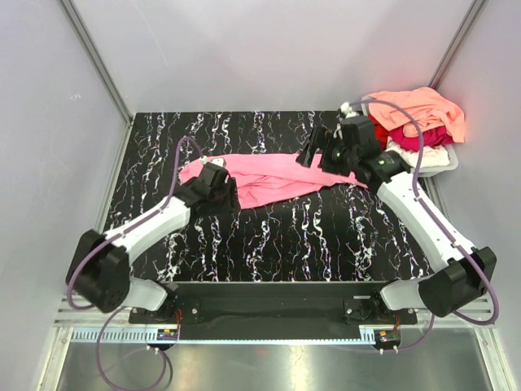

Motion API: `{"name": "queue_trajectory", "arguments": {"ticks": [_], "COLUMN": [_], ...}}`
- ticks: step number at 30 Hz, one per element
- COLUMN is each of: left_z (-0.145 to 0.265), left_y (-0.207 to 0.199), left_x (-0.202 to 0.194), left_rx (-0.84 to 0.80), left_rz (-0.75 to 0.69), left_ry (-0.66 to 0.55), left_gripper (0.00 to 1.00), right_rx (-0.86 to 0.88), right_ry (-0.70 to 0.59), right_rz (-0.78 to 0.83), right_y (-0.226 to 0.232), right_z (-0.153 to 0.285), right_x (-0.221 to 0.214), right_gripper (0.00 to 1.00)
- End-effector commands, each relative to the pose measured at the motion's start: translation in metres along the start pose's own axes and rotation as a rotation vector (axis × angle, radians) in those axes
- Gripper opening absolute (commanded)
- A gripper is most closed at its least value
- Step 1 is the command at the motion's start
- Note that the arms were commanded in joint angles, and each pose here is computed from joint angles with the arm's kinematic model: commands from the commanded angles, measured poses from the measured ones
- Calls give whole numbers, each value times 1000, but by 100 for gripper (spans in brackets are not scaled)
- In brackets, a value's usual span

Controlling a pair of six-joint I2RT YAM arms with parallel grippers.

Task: Fold and stack the t-shirts
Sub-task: Flatten the tshirt out

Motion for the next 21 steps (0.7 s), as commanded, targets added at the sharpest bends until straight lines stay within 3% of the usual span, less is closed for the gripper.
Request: {"name": "queue_trajectory", "arguments": {"ticks": [1,11,21], "left_z": [-7,-68,-103], "left_y": [-26,-38,-40], "left_x": [51,62,65], "left_rx": [-40,56,141], "left_rz": [24,-72,-143], "left_ry": [-156,-64,-19], "left_gripper": [60,52,48], "right_rx": [-17,-52,-92], "right_ry": [40,77,94], "right_rz": [-7,30,79], "right_y": [-14,-33,-48], "right_z": [0,13,14], "right_x": [-20,-43,-54], "right_gripper": [99,99,99]}}
Point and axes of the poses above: each gripper's point midway between its finger pads, its own z axis back along the fingers, its own y axis along the line the jaws close on, x = y × z, the point moved 5 cm from there along z, back along the fingers, and after that the axes turned 4 degrees about -z, right-handed, at the moved point
